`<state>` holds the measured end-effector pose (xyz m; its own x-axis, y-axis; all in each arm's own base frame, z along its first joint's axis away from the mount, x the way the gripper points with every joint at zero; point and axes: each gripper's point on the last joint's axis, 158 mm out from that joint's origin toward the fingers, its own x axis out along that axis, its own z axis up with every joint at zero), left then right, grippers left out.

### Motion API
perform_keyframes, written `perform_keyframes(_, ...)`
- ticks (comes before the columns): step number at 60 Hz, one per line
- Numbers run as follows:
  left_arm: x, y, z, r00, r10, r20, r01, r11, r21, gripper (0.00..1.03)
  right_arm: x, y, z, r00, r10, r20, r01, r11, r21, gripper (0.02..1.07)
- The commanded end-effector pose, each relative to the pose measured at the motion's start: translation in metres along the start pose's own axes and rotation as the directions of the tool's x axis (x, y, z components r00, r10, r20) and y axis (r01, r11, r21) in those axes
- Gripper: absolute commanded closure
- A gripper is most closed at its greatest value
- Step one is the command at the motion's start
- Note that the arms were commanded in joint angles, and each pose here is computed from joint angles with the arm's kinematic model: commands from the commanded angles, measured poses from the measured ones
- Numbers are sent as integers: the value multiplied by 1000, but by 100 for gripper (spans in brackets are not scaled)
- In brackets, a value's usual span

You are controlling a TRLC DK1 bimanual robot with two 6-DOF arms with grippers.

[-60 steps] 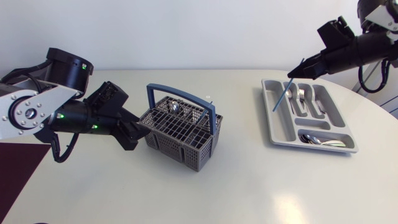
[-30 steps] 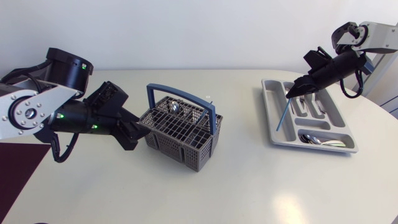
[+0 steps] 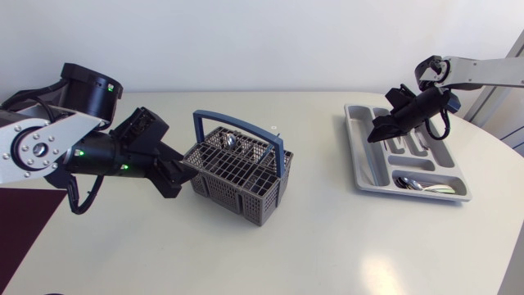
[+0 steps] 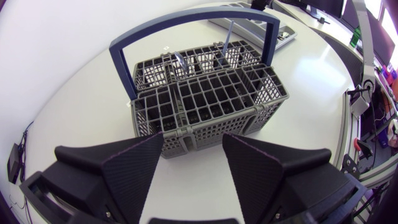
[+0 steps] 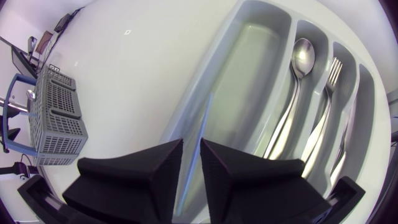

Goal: Transfer all utensils from the basket to the drawer tray.

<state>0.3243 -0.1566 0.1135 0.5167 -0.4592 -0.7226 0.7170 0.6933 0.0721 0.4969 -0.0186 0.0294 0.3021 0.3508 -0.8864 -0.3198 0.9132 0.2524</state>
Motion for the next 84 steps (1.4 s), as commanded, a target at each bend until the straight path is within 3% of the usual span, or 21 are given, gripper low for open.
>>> perform_keyframes(1,1,-4,-11,1000,-1,-16,1,1000,11,36,15,-9,3,1000,-7,-5,7,999,40,63)
perform_keyframes(9,0,-1,-14,1000,7,-19,-7,1000,11,36,15,-9,7,1000,-28,7,28,999,32,36)
perform_keyframes(21,9,14,-25,998,51,-26,-51,999,-5,36,-9,40,20,995,-43,94,52,994,-97,34)
perform_keyframes(36,27,43,-49,992,88,-88,-96,991,-91,39,-1,132,18,993,38,113,-5,961,-276,36)
perform_keyframes(50,42,60,-63,986,97,-132,-118,980,-159,44,25,188,17,990,103,92,-64,930,-363,83)
perform_keyframes(56,51,67,-65,985,97,-140,-121,977,-176,44,35,203,15,988,135,74,-98,923,-372,97)
perform_keyframes(84,83,92,-34,989,92,-116,-116,969,-220,44,40,265,-45,947,301,-108,-319,864,-389,99)
